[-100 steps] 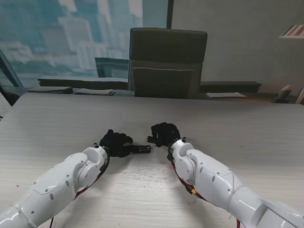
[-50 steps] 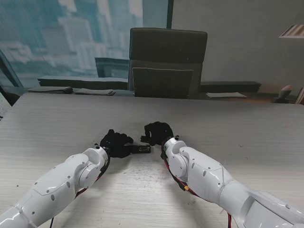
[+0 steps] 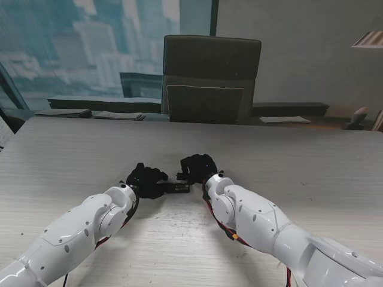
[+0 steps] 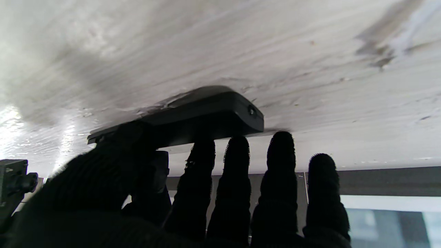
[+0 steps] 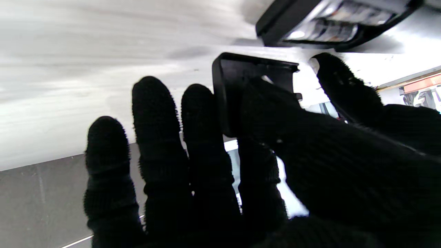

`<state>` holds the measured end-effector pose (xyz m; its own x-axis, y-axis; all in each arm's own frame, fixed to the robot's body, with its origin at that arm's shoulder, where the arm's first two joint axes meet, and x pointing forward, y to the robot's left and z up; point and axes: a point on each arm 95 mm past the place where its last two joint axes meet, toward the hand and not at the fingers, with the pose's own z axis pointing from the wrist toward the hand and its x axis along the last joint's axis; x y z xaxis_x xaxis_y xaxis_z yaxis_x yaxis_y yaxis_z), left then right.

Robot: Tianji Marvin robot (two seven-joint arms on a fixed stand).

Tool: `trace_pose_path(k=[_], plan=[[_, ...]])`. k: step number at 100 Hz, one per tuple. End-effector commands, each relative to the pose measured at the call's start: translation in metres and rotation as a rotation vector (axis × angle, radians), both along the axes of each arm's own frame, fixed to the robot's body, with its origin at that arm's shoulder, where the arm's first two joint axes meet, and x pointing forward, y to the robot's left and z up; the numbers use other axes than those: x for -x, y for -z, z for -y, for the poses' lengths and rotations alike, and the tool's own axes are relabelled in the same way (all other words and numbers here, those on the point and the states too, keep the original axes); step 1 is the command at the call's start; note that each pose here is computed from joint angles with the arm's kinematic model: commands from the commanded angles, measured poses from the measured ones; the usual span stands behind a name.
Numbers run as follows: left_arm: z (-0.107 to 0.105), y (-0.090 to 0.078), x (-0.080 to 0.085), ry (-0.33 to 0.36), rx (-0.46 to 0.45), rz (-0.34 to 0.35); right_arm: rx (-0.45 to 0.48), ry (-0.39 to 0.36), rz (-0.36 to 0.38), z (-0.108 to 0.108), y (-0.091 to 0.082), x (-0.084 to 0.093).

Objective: Install the batteries into the remote control and close the cover

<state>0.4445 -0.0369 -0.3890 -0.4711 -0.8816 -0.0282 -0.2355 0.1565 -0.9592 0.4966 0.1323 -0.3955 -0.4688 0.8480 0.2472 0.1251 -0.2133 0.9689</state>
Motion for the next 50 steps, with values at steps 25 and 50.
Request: trace_pose_path(k=[25, 50], plan=[[-0.0017, 0.0083, 0.0042, -0.006, -0.017, -0.033, 0.031, -0.013, -0.021, -0.0033, 0.0055, -0.0001], [-0.0018, 0.0083, 0.0043, -0.006, -0.017, -0.034, 0.056, -0.037, -0.032, -0.0005, 0.0071, 0.0032]])
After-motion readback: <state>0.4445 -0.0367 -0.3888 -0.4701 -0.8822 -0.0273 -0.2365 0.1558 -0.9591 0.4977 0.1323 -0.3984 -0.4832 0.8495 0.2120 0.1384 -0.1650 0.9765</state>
